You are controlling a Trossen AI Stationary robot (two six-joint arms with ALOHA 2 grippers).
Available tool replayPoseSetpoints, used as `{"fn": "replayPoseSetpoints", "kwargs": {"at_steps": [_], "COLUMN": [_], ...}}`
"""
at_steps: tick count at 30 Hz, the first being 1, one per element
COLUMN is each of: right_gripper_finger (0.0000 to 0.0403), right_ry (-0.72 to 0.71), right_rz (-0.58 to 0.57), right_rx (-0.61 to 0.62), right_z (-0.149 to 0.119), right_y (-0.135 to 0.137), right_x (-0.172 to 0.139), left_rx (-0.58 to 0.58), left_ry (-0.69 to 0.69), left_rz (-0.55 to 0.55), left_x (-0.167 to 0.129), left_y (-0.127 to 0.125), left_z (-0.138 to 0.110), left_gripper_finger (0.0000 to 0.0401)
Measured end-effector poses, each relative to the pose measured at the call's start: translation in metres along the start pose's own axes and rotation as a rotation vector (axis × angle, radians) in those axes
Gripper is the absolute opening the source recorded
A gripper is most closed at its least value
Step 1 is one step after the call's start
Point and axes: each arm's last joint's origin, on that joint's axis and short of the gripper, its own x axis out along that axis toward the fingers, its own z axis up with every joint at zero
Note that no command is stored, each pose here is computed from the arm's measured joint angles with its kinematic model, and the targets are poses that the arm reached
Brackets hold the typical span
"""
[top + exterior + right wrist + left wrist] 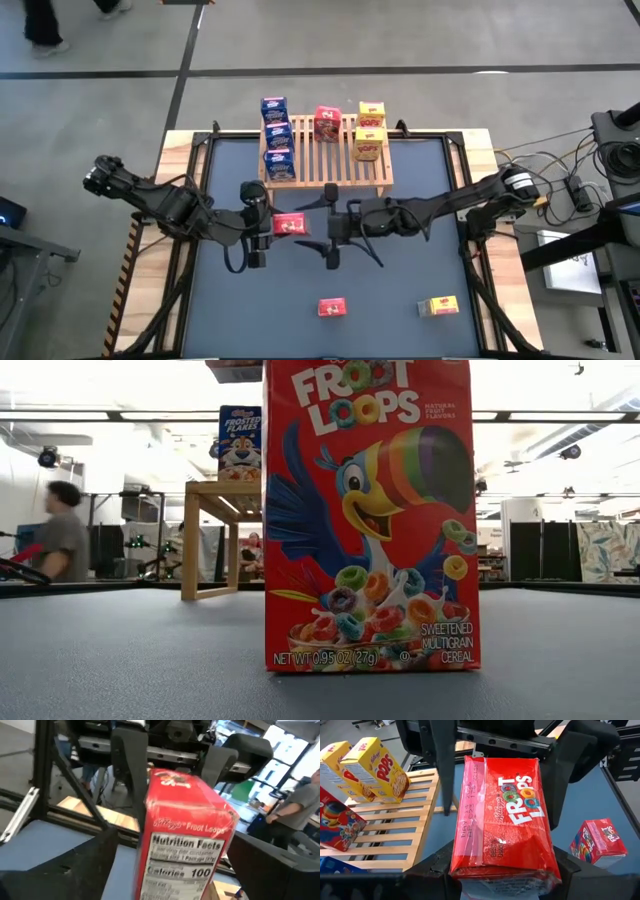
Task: Stack cereal on shelf
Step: Put the left red cereal box on the shelf aligned with the other red cereal box
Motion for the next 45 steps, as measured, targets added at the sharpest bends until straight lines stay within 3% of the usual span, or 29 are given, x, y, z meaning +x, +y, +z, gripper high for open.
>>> {"fn": "replayPoseSetpoints", "kwargs": {"at_steps": [10, 21, 33, 41, 45], "right_gripper_finger": [0.0229, 0.0157, 0.0147, 0.0142, 0.0145], "right_ry": [0.006, 0.010, 0.012, 0.032, 0.067], "right_rz": [0.051, 0.086, 0.087, 0.053, -0.013], "right_rx": [0.071, 0.106, 0.111, 0.104, 0.077], "right_z": [-0.001, -0.005, 0.006, 0.009, 0.008], "right_y": [-0.006, -0.013, -0.020, -0.040, -0.067], "right_x": [-0.002, -0.001, -0.013, -0.023, -0.033], "left_rx": [-0.014, -0.017, -0.026, -0.055, -0.079], "left_ry": [-0.015, -0.024, -0.056, -0.036, -0.033], "left_rz": [-0.031, -0.047, -0.051, -0.022, -0.029], "left_x": [0.000, 0.000, -0.006, -0.018, -0.029], "left_y": [-0.001, -0.002, 0.002, 0.010, 0.015], "left_z": [0.002, 0.003, 0.005, 0.002, -0.002], "left_gripper_finger": [0.0171, 0.0172, 0.0182, 0.0264, 0.0300]}}
